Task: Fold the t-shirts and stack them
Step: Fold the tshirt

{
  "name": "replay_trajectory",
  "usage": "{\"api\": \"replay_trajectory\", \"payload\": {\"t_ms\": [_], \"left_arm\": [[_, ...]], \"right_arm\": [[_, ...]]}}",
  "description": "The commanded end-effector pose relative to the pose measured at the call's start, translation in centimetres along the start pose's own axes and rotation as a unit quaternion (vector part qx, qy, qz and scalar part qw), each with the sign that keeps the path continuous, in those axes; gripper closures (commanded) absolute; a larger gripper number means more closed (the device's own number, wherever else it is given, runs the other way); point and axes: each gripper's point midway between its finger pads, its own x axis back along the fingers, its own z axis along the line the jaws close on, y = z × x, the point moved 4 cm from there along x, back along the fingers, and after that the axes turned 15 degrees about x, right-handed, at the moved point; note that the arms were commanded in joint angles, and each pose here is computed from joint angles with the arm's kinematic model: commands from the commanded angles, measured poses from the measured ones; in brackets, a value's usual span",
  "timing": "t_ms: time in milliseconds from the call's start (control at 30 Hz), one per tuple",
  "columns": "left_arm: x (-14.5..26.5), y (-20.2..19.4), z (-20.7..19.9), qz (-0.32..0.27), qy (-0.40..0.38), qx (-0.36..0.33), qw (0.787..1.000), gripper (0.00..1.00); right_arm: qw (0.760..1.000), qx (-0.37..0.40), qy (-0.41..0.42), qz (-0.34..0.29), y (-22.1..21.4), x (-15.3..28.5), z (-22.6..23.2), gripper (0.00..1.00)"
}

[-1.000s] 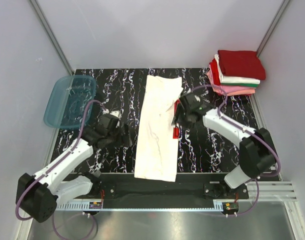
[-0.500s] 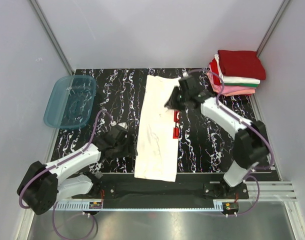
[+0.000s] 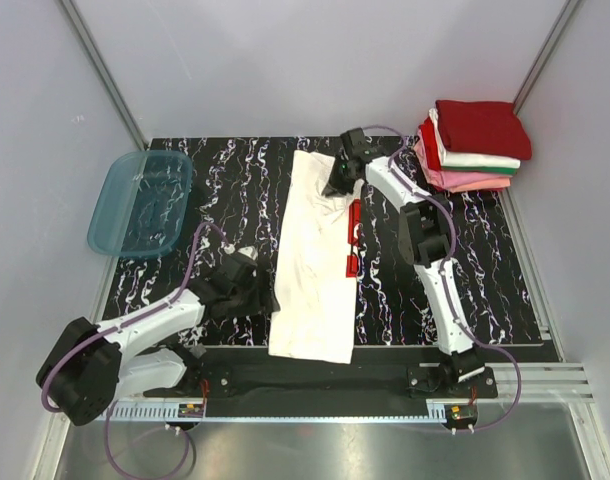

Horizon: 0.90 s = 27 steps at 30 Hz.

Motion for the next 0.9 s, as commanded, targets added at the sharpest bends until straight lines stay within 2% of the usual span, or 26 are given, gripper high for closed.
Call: {"api": "replay_trajectory", "payload": {"t_ms": [0,67,233,533,633,667,733,800,867], "left_arm": [[-0.8,-0.5,0.0,0.015,-0.003,0.001,1.0,0.22],[-0.9,-0.7,0.1,0.018,-0.001,0.001,1.0,0.22],[-1.3,-0.6,0.2,0.019,0.004,0.001,1.0,0.22],[-0.7,-0.3,0.4,0.009,0.013,-0.001,1.0,0.23],[-0.3,-0.3,0.4,0.002,0.009,-0.001,1.0,0.22],[-0.2,-0.3,0.5,0.002,0.007,0.0,1.0,0.21],[-0.2,-0.6,0.9,0.005,0.01,0.003,1.0,0.19],[-0.2,-0.8,1.0,0.004,0.003,0.009,1.0,0.17],[-0.3,-1.4,1.2,0.012,-0.009,0.015,1.0,0.17]], "right_arm": [[1.0,-0.013,-0.019,0.007,-1.8,3.5,-1.8,0.78],[0.999,-0.028,-0.02,-0.017,-1.8,4.6,-3.4,0.78],[0.998,-0.033,-0.054,0.005,-5.2,7.1,-6.6,0.78],[0.998,-0.03,-0.06,0.006,-7.6,10.4,-7.4,0.75],[0.999,-0.016,-0.04,-0.013,-7.2,13.2,-6.0,0.64],[0.999,-0.015,-0.029,-0.025,-7.3,15.0,-5.3,0.55],[0.999,-0.028,-0.009,-0.031,-8.1,16.7,-4.4,0.43],[0.999,-0.041,0.012,-0.033,-10.7,18.8,-3.9,0.36],[0.997,-0.051,0.024,-0.044,-12.8,20.9,-2.8,0.33]]}}
